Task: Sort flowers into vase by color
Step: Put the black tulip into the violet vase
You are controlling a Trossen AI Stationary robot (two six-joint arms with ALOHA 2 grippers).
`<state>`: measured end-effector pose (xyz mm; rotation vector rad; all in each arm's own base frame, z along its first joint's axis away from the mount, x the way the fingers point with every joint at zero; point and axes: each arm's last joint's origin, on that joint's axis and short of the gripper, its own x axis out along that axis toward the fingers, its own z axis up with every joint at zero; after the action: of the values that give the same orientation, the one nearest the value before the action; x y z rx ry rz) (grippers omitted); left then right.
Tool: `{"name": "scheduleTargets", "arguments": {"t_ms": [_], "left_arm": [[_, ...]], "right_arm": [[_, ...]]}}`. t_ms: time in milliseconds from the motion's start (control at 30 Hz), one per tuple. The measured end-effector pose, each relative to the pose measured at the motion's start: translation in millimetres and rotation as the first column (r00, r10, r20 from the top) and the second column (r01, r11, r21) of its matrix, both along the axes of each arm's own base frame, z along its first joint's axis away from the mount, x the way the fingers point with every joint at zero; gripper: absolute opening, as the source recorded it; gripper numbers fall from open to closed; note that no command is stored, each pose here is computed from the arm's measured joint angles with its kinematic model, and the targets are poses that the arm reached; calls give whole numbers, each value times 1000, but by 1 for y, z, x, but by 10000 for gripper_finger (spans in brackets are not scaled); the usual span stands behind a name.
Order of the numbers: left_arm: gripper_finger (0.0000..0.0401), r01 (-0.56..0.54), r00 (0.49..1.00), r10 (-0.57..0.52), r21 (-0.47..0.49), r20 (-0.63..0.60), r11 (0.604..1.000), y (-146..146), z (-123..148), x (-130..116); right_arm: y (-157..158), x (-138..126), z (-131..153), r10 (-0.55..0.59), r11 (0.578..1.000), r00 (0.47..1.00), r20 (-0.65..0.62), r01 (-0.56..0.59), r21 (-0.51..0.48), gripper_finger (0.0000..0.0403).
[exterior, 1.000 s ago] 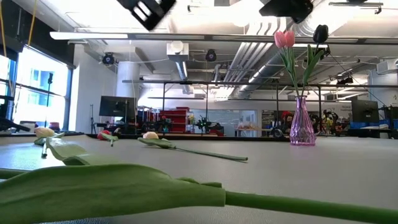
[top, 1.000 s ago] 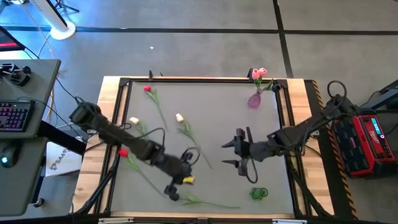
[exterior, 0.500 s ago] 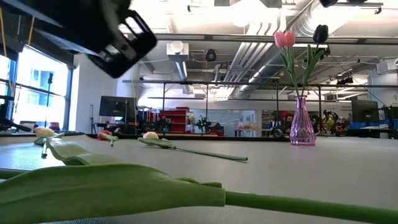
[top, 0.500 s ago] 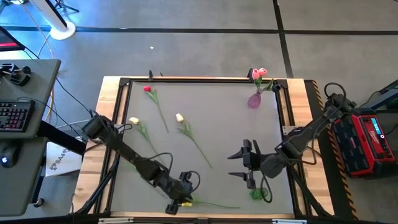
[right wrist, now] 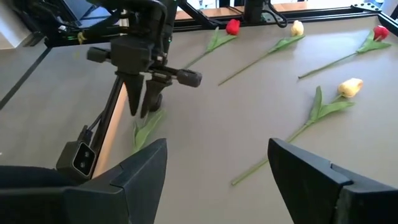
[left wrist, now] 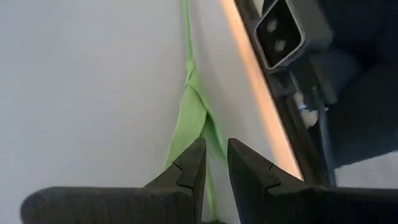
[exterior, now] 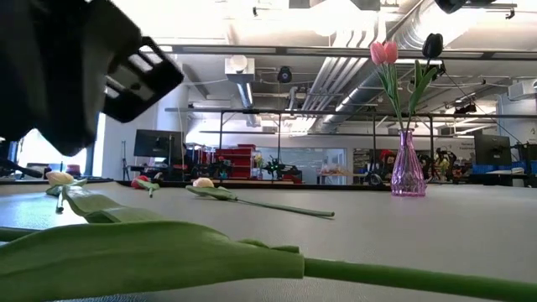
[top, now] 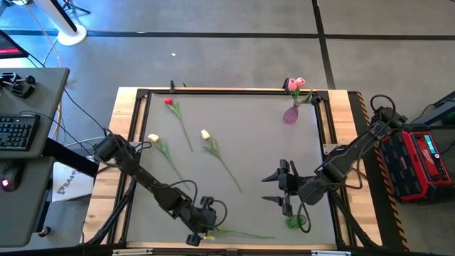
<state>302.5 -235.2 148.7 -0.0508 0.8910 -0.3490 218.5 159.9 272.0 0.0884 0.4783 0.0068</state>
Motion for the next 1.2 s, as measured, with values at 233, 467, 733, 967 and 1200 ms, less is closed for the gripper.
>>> {"name": "scheduleTargets", "arguments": {"t_ms": [233, 467, 733, 967, 1200], "left_arm": [[53, 8, 998, -6, 29, -61, 1000, -1, -22, 0], [53, 12, 997, -9, 34, -80, 999, -3, -32, 2], [10, 30, 997, -24, 84, -71, 996, 0, -27, 3], [5, 91, 994, -71, 294, -78, 951, 1, 1, 10], [1, 216, 976, -181, 578, -118, 787, 9, 40, 24]], "right_arm": [[-4, 2, -1, -19, 1000, 1000, -4, 19, -9, 268], [-4, 2, 0, -31, 999, 1000, 0, 31, -14, 268], [-4, 2, 0, -34, 999, 999, 0, 34, -8, 268], [-4, 2, 0, -26, 1000, 1000, 0, 26, 3, 268], [-3, 3, 0, -10, 1000, 1000, -1, 10, 15, 268]]}}
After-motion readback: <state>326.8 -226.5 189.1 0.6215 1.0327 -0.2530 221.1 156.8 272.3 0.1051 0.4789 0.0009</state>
